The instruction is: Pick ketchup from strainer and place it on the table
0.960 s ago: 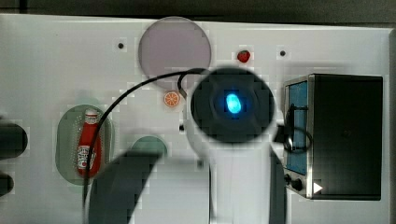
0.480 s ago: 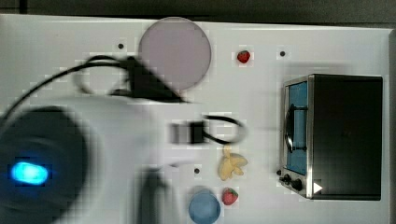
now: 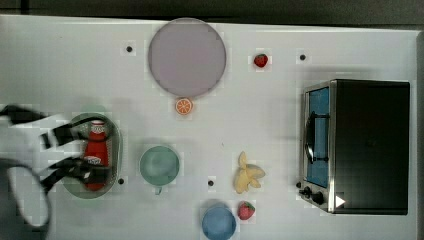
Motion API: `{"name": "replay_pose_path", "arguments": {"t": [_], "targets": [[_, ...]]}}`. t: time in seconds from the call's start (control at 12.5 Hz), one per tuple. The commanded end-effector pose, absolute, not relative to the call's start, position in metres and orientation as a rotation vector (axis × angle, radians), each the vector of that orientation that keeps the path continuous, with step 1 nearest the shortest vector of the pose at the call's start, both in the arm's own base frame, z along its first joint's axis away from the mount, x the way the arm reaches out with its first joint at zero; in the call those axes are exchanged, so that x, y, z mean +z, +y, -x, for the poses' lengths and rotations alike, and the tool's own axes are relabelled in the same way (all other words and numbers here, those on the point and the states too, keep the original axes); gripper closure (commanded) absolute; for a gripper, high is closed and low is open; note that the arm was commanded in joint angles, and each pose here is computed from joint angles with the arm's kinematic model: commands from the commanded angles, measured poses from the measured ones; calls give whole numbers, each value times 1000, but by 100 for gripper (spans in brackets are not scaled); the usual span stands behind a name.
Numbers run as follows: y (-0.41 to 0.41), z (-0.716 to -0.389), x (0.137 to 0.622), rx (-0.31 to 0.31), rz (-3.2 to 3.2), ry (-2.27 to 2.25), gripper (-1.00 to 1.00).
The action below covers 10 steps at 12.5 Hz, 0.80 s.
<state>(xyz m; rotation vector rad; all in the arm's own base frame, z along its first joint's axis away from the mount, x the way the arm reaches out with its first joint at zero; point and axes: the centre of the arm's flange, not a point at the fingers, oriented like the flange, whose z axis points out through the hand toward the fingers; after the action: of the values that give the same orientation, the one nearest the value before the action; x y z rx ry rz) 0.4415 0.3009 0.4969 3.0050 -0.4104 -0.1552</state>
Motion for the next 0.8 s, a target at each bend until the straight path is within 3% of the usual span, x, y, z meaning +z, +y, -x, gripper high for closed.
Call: {"name": "replay_pose_path", "arguments": {"t": [0.08,0.48,0.8], "targets": [[335,-422,491,-98,-3027,-388,-100],[368,-394,392,-108,-3112,-248,-100],[361,-386,318,-14,-3176,-138,-100]]}}
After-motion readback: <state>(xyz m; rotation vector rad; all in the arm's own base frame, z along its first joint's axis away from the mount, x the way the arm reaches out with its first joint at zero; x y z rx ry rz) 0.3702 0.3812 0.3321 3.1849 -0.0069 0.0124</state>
